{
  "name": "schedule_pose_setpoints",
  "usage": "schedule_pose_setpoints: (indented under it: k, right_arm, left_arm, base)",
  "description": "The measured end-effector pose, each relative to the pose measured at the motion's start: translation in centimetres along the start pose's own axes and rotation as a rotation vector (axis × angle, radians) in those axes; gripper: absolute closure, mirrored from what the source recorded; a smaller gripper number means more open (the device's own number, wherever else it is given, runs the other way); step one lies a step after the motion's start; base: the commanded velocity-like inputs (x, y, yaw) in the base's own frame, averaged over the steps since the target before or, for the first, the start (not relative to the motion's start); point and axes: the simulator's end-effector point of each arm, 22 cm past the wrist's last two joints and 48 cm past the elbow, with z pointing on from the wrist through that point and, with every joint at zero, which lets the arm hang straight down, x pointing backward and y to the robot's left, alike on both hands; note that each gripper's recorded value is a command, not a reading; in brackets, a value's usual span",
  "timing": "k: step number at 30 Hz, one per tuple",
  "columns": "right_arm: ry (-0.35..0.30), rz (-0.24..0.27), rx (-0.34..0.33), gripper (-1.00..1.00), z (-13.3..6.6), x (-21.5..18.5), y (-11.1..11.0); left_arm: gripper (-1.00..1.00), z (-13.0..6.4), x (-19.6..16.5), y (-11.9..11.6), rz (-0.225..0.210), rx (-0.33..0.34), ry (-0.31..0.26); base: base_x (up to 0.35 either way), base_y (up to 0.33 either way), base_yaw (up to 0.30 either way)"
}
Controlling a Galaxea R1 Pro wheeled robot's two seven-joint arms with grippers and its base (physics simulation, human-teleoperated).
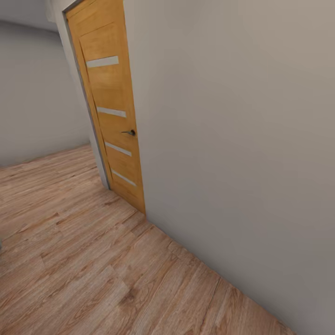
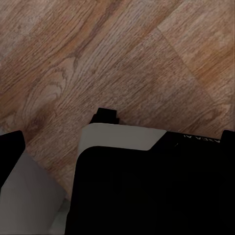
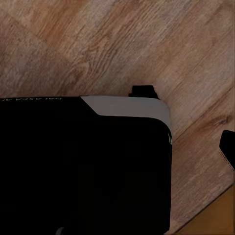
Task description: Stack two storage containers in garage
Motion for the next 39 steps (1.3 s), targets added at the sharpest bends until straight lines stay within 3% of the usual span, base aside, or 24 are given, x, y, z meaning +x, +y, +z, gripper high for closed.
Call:
schedule_pose_setpoints:
  k: [7, 24, 39]
  right_arm:
    - [-0.002, 0.0, 0.0, -1.0, 0.0, -0.06, 0.02]
    - [-0.024, 0.003, -0.004, -1.0, -0.02, -0.51, 0.24]
    - [-0.025, 0.006, 0.001, -1.0, -0.01, -0.58, -0.01]
  left_arm:
    - [-1.0, 0.0, 0.03, 0.0, 0.0, 0.0, 0.001]
    - [-1.0, 0.0, 0.04, 0.0, -0.001, 0.0, 0.002]
    - [-1.0, 0.08, -0.07, 0.78, -0.002, -0.01, 0.001]
  base:
    - [0.322, 0.0, 0.05]
    - [0.323, 0.0, 0.248]
    - [0.322, 0.0, 0.014]
